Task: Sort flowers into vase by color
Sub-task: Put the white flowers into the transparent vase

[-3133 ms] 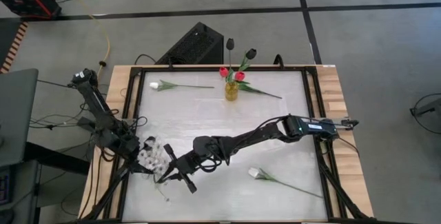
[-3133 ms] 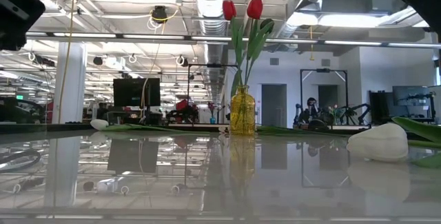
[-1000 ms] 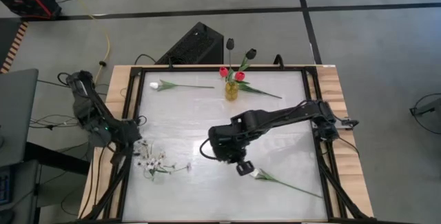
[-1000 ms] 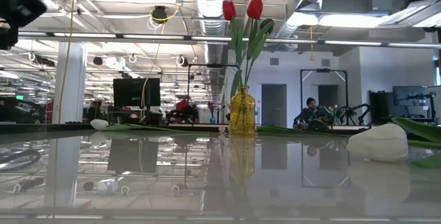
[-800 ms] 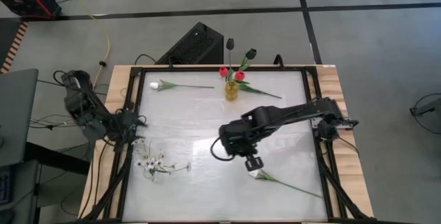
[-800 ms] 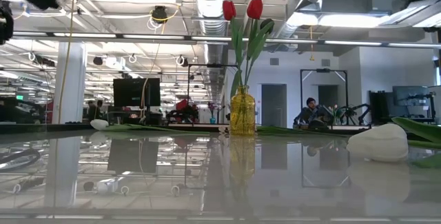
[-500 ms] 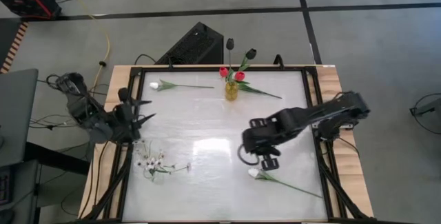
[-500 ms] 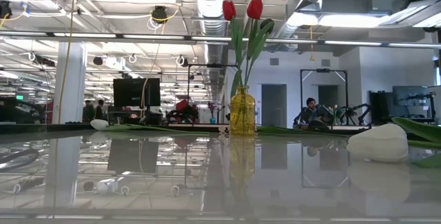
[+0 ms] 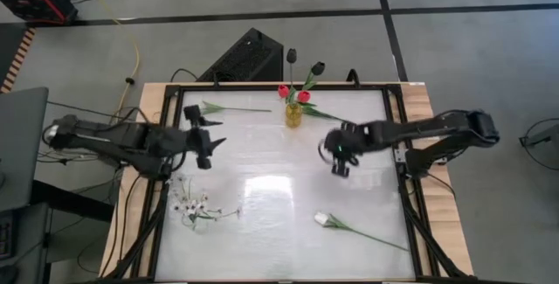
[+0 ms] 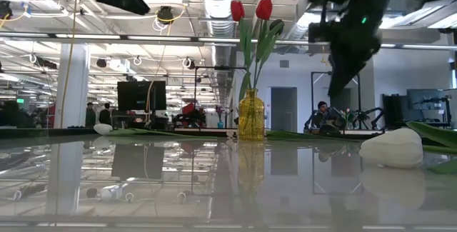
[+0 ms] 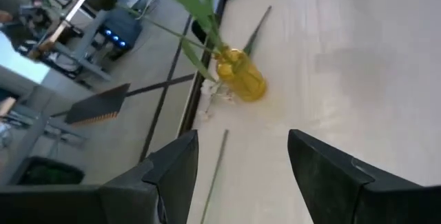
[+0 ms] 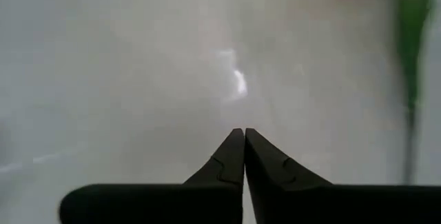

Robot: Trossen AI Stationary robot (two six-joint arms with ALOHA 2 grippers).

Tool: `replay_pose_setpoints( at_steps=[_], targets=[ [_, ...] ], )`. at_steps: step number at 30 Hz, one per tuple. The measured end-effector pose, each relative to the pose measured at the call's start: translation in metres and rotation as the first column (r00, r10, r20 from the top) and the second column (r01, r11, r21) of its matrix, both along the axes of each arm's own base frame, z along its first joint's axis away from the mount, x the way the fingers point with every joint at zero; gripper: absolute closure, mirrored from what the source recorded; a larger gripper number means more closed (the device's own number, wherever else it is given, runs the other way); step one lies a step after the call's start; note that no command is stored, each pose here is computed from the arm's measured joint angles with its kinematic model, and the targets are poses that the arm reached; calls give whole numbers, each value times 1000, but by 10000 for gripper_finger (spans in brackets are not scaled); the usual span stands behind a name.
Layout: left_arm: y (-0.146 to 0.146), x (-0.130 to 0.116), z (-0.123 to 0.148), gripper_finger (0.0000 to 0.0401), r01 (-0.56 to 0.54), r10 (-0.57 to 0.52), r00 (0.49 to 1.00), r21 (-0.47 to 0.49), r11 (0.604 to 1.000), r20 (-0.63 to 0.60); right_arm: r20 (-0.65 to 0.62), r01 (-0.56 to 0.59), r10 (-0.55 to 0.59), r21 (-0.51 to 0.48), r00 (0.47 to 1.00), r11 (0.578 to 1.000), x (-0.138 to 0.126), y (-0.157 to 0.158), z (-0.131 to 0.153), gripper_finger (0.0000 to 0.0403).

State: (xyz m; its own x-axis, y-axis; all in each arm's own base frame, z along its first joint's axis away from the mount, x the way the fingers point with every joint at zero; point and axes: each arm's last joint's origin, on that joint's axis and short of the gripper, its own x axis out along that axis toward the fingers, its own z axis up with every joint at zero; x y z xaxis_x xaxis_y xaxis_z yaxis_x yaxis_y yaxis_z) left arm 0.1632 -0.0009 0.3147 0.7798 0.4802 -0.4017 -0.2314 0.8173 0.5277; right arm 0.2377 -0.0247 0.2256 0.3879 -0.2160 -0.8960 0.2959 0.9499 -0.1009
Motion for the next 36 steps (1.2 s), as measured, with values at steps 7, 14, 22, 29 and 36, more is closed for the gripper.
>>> replay_pose_setpoints(
  at_steps=[7, 14, 22, 29, 36],
  targets=[
    [33, -3, 6, 189, -67, 71, 996, -68, 995, 61, -81, 62, -66, -49, 995, 997, -6, -86, -24, 281],
    [43, -7, 5, 189, -54, 66, 995, -150, 987, 75, -116, 66, -73, -58, 991, 996, -9, -146, -62, 188],
    [43, -8, 3, 189, -56, 64, 997, -153, 987, 48, -183, 95, -94, -7, 979, 995, -14, -168, -92, 179],
    [42, -10, -1, 189, -67, 72, 997, -183, 981, 18, -231, 128, -122, 10, 965, 992, -26, -159, -77, 352],
    [41, -13, -6, 189, -82, 79, 997, -260, 962, -22, -271, 253, -229, 58, 935, 966, -56, -133, -33, 368]
  ],
)
